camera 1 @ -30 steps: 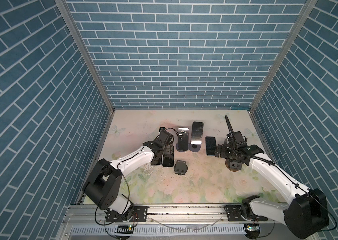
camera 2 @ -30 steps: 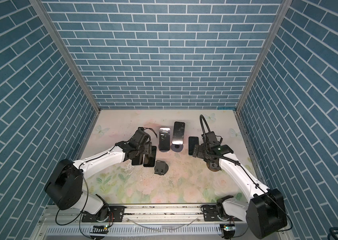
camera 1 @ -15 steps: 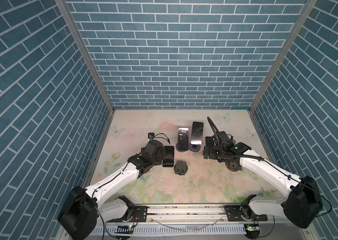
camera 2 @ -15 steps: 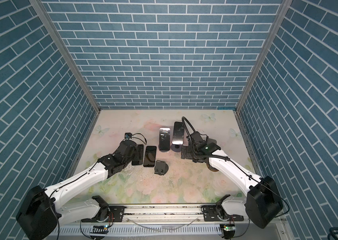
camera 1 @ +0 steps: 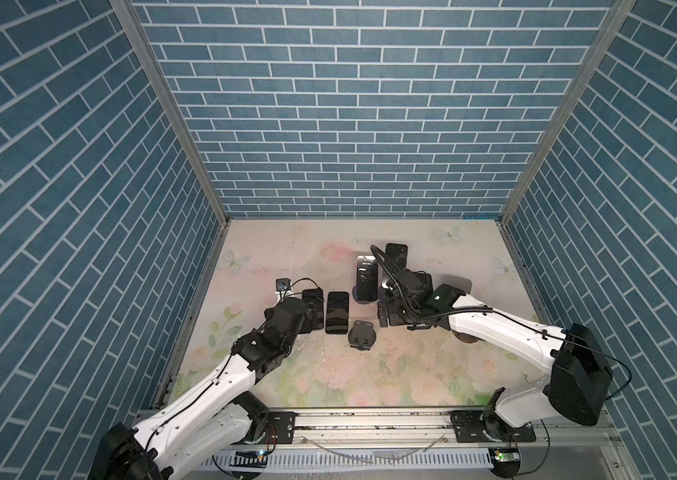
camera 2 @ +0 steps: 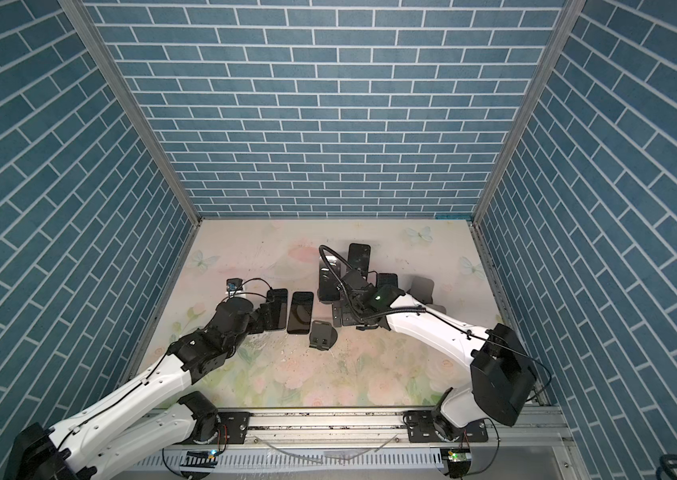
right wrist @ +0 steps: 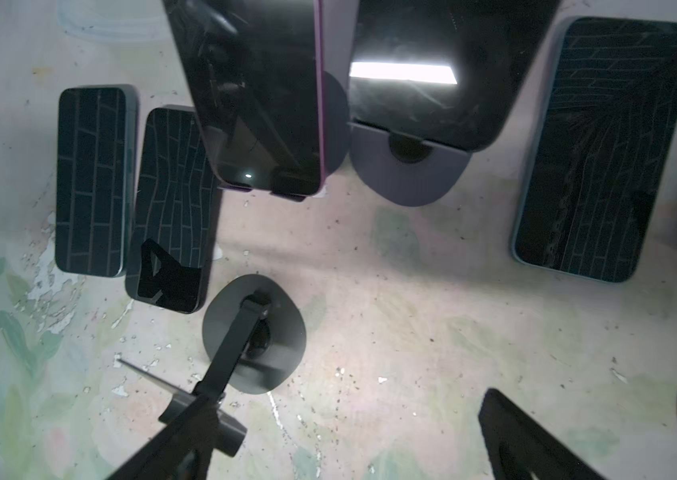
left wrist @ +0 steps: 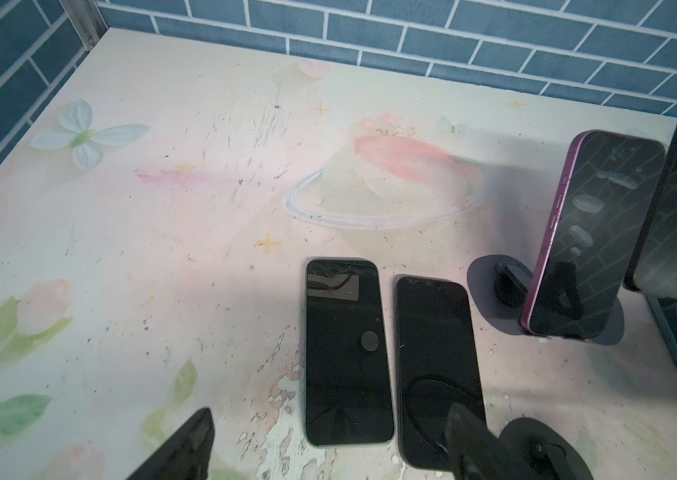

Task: Remove the phone from the phone stand

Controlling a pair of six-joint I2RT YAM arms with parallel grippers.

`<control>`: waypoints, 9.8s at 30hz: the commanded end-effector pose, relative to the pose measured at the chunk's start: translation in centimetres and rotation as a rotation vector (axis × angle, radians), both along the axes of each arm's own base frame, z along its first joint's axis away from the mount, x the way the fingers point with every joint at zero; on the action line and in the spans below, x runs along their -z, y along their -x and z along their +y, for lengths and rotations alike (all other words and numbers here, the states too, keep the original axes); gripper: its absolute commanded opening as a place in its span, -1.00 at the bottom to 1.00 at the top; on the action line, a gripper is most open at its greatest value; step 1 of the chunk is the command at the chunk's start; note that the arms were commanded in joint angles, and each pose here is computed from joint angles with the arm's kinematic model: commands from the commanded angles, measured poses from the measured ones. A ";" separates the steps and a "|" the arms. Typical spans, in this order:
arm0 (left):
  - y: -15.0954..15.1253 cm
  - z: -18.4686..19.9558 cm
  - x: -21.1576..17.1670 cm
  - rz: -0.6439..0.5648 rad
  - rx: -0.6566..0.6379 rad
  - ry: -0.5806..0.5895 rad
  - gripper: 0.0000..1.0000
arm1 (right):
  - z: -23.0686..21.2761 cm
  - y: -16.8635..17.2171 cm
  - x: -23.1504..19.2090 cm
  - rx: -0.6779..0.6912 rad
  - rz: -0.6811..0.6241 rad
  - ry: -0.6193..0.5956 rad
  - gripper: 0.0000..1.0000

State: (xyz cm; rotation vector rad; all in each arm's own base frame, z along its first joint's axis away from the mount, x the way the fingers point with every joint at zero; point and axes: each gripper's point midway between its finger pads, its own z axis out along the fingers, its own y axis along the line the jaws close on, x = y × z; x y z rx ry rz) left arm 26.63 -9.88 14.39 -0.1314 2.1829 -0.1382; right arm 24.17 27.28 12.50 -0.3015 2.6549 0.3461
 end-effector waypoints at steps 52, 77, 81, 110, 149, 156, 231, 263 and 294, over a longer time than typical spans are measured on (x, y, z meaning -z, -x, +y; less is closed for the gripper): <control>2.9 2.8 3.8 0.049 -0.009 -0.086 0.99 | 6.8 3.2 5.7 0.017 0.169 0.218 0.75; 2.9 2.8 3.9 0.047 -0.008 -0.090 0.99 | 7.7 3.1 5.6 -0.032 0.153 0.162 0.07; 2.8 2.8 3.9 0.048 -0.007 -0.090 0.99 | 7.0 3.0 4.8 -0.023 0.123 0.162 -0.01; 2.4 2.6 4.0 0.067 -0.013 -0.106 0.99 | -8.0 3.2 2.8 0.242 0.058 0.233 -0.09; -0.7 0.5 1.2 0.029 -0.004 -0.099 0.99 | -25.0 -9.9 -9.3 0.588 -0.171 0.146 -0.08; -1.8 -0.6 1.2 0.045 0.008 -0.096 0.99 | -28.6 -10.6 -8.0 0.680 -0.142 0.111 -0.06; -2.9 -1.9 1.5 0.087 0.017 -0.089 0.99 | -33.0 -10.5 -0.6 0.802 -0.014 0.157 0.89; -8.3 -7.6 -0.2 0.124 0.091 -0.041 0.99 | -20.0 -7.4 -4.4 0.463 -0.121 -0.174 0.91; -15.1 -20.0 1.2 0.182 0.194 -0.098 0.99 | -20.9 -4.7 0.7 0.446 -0.037 -0.075 0.92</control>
